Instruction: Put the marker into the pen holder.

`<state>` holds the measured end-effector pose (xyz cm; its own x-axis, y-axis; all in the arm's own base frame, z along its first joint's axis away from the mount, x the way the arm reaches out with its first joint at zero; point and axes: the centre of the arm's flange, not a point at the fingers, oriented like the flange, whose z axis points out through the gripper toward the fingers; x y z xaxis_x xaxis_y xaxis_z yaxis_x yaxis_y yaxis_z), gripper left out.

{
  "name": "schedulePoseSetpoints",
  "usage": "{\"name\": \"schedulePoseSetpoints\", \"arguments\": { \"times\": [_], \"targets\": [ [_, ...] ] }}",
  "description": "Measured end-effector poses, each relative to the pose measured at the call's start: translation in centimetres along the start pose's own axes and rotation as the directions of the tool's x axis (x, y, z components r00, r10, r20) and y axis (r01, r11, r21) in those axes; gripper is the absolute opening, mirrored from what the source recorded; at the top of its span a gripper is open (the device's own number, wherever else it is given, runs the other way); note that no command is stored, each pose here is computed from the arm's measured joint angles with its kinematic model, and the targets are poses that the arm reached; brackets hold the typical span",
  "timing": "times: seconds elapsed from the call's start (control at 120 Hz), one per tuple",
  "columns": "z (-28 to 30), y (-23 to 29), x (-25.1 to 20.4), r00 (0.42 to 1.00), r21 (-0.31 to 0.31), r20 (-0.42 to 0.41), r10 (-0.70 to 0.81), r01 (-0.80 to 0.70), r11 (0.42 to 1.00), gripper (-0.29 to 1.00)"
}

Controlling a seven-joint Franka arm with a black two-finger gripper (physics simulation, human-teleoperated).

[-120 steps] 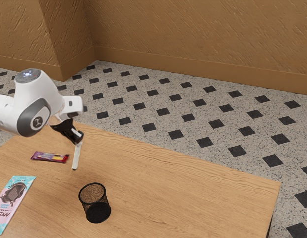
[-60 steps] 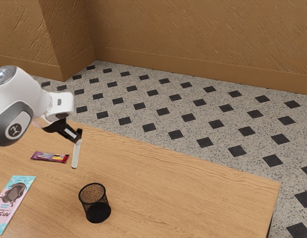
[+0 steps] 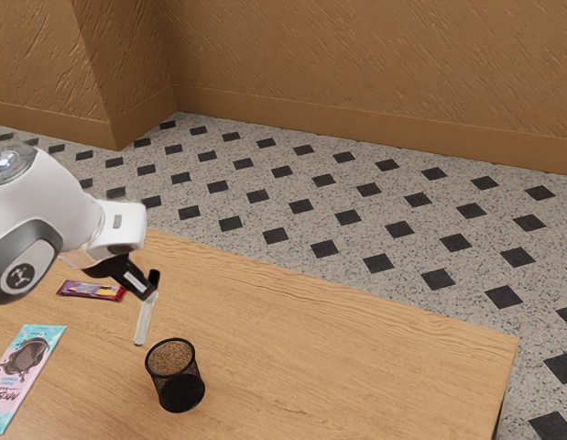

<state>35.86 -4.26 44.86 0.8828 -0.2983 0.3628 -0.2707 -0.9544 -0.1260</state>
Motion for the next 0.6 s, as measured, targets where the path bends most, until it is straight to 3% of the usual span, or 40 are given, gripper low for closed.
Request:
{"name": "schedulePoseSetpoints", "arguments": {
  "times": [0.25, 0.6],
  "targets": [
    [0.3, 3.0, 0.2, 1.000, -0.018, 0.013, 0.027, -0.027, 0.999, -0.04],
    [2.8, 3.2, 1.7, 0.997, -0.052, 0.069, 0.015, -0.012, 0.999, -0.04]
  ]
}}
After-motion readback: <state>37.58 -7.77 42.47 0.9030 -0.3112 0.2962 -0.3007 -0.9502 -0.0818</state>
